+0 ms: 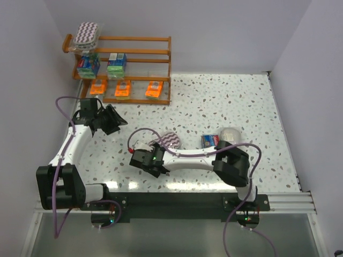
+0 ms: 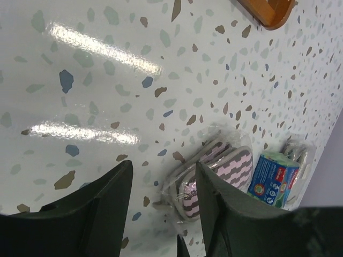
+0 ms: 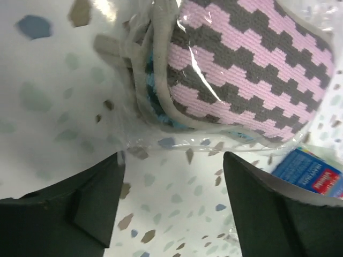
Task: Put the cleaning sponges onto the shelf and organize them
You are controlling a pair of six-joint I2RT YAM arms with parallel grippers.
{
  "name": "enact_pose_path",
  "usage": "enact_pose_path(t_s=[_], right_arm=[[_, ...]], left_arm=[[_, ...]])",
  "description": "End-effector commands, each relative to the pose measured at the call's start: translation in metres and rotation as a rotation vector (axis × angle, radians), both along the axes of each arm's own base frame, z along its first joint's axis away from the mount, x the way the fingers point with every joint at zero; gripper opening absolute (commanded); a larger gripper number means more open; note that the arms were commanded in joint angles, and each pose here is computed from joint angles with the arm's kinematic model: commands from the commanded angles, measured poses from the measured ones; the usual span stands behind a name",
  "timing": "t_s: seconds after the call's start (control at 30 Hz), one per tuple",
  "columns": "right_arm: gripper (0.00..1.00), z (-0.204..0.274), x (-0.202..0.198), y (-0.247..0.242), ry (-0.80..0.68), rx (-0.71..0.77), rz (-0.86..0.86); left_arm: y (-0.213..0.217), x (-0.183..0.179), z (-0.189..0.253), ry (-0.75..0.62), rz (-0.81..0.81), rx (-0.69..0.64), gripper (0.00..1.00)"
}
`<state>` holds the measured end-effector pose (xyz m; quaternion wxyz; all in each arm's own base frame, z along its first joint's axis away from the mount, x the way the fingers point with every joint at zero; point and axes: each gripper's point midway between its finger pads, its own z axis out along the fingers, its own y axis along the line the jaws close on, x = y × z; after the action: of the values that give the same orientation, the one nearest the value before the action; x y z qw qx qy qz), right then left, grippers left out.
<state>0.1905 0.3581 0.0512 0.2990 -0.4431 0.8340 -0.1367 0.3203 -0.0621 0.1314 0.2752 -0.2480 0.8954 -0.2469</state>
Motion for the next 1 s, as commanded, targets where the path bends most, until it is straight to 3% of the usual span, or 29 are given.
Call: enact_pose_path(t_s=[0.0,0.17,0.27,0.47,0.63,0.97], right_arm=[[0.81,0.046,-0.023,0.051,0.129,0.335,0.127],[0.86,0.07,-0.042,0.058,0.295,0.488,0.154],[0.86,0.081,-0.033,0.054,0.355,0.574,0.085],[0.85,0.098,0.027,0.01,0.373,0.701,-0.257],[0.86,0.115,0.061,-0.014,0.379,0.837,-0.425],[0.86,0.124,0.079,-0.04,0.375,0.884,-0.55]], left_arm=[[0.003,-0.004,0.005,-0.004,0.016,-0.014,0.55],[-0.013,-0.015,-0.002,0.022,-0.044,-0.101,0.56],[-0.028,-0.027,-0.008,0.052,-0.077,-0.187,0.56],[-0.058,-0.055,-0.006,0.076,-0.138,-0.33,0.61],[-0.082,-0.067,-0.009,0.095,-0.167,-0.373,0.64],[-0.122,-0.062,-0.039,0.146,-0.25,-0.366,0.66]])
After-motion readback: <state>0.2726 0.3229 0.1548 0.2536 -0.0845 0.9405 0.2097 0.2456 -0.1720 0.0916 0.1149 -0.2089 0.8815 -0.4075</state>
